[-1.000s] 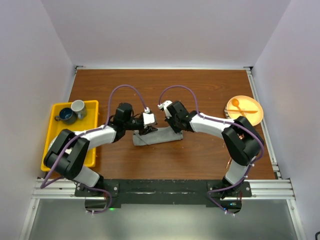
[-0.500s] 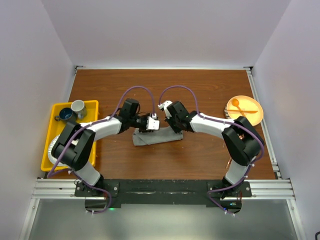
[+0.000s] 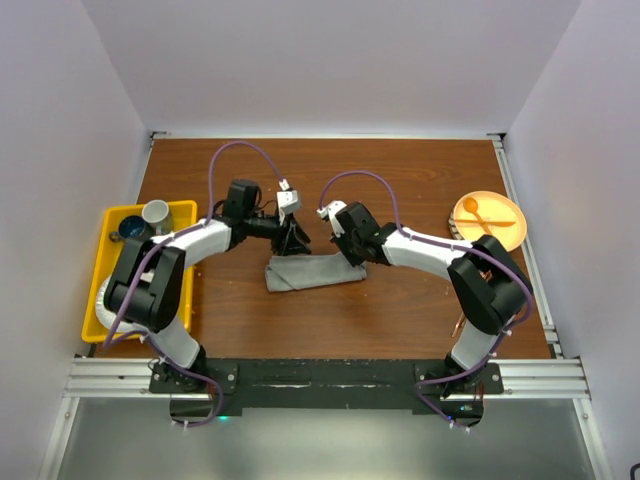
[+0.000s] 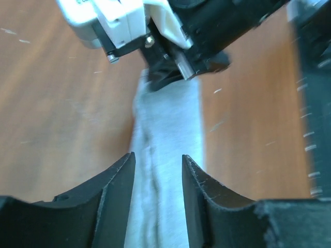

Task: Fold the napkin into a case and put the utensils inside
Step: Grasp the top corner of the smaller rectangle folded napkin from the folded napkin.

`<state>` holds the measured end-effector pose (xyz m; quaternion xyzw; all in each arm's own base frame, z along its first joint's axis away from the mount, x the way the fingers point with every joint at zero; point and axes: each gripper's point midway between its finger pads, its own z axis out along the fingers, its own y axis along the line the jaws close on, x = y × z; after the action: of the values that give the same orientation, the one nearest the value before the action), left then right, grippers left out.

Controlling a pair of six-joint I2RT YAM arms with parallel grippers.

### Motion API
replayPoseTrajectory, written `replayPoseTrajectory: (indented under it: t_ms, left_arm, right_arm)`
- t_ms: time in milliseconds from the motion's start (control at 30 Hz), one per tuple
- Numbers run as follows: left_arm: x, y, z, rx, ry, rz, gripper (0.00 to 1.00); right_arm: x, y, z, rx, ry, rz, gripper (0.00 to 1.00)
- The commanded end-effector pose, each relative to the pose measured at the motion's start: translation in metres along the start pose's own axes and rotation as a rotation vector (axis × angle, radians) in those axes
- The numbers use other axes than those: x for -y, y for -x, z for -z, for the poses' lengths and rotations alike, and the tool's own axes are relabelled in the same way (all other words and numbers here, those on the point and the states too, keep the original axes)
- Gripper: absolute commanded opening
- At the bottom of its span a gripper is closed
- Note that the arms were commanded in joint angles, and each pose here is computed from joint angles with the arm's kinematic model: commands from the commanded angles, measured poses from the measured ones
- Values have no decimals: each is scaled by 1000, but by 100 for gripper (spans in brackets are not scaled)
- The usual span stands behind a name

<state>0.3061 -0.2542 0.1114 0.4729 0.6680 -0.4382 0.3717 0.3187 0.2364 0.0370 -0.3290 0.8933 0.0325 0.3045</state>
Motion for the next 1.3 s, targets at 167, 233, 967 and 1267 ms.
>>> replayPoseTrajectory:
  t_ms: [167,233,967,1267]
  left_arm:
    - [-3,-10,-27,-5,-156,420,45]
    - [-6,-17,-30,-29,-155,462,45]
    - [-8,-57,-56,-141,-139,575,42]
    - [-8,-41,-62,-106,-135,560,29]
  right_arm:
    - [6,26,10,108,-24,-8,0]
    - [7,26,10,109,-25,-9,0]
    - [5,29,9,114,-16,-8,0]
    - [3,29,8,113,-9,-8,0]
